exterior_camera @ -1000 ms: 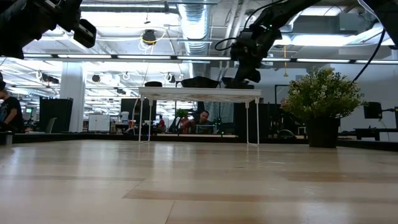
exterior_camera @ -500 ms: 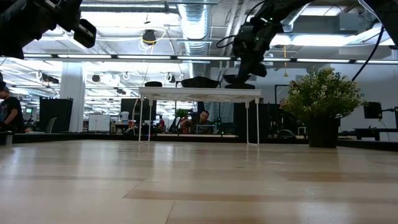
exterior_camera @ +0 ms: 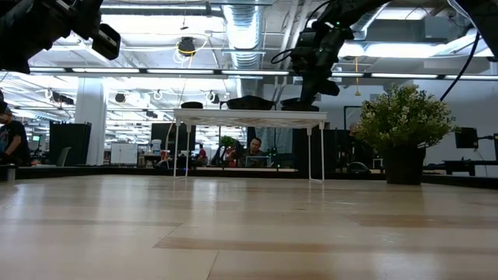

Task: Pick & Place Mini shaped plates
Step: Stack the black leaf-shaped plate on top of the black leaf-shaped plates on the shelf, then return to Home Position

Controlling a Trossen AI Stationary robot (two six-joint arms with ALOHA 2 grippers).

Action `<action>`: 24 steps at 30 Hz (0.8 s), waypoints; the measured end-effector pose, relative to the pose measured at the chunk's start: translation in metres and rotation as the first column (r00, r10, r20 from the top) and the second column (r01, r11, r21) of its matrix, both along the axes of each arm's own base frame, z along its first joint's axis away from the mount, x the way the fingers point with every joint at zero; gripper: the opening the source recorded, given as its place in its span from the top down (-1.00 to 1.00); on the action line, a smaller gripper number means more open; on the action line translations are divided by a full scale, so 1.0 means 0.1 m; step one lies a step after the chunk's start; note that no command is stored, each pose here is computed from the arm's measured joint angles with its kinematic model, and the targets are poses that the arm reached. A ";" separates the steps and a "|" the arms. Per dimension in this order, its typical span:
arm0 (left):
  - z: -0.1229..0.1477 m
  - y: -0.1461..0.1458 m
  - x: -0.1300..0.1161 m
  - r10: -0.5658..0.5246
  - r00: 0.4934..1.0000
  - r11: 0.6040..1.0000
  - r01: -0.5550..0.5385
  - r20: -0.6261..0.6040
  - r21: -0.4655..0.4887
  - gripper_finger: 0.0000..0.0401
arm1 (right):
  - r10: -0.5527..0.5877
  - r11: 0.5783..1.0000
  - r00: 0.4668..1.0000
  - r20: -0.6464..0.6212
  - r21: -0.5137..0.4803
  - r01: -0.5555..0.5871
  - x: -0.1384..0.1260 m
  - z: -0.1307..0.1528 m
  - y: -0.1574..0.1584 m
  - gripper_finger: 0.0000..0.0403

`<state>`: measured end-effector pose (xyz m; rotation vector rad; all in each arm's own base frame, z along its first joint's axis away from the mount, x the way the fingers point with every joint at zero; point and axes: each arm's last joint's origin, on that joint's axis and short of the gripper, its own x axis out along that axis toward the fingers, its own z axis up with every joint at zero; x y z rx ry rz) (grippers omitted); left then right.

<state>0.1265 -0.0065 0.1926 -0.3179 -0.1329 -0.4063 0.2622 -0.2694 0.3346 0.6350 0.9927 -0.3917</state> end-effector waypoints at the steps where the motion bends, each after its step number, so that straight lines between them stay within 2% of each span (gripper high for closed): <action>1: 0.00 0.00 0.00 0.000 1.000 1.000 0.000 0.000 0.000 0.52 | 0.000 1.000 1.000 -0.001 0.001 0.000 0.00 0.00 0.00 0.97; 14: 0.00 0.00 0.00 0.000 1.000 1.000 0.000 0.003 0.000 0.52 | -0.020 1.000 0.999 -0.048 -0.015 0.020 -0.02 -0.02 0.00 0.74; 24: 0.00 0.00 0.00 0.000 1.000 1.000 0.000 0.003 0.000 0.52 | 0.004 0.999 0.999 -0.039 -0.039 -0.005 -0.05 0.04 0.03 0.71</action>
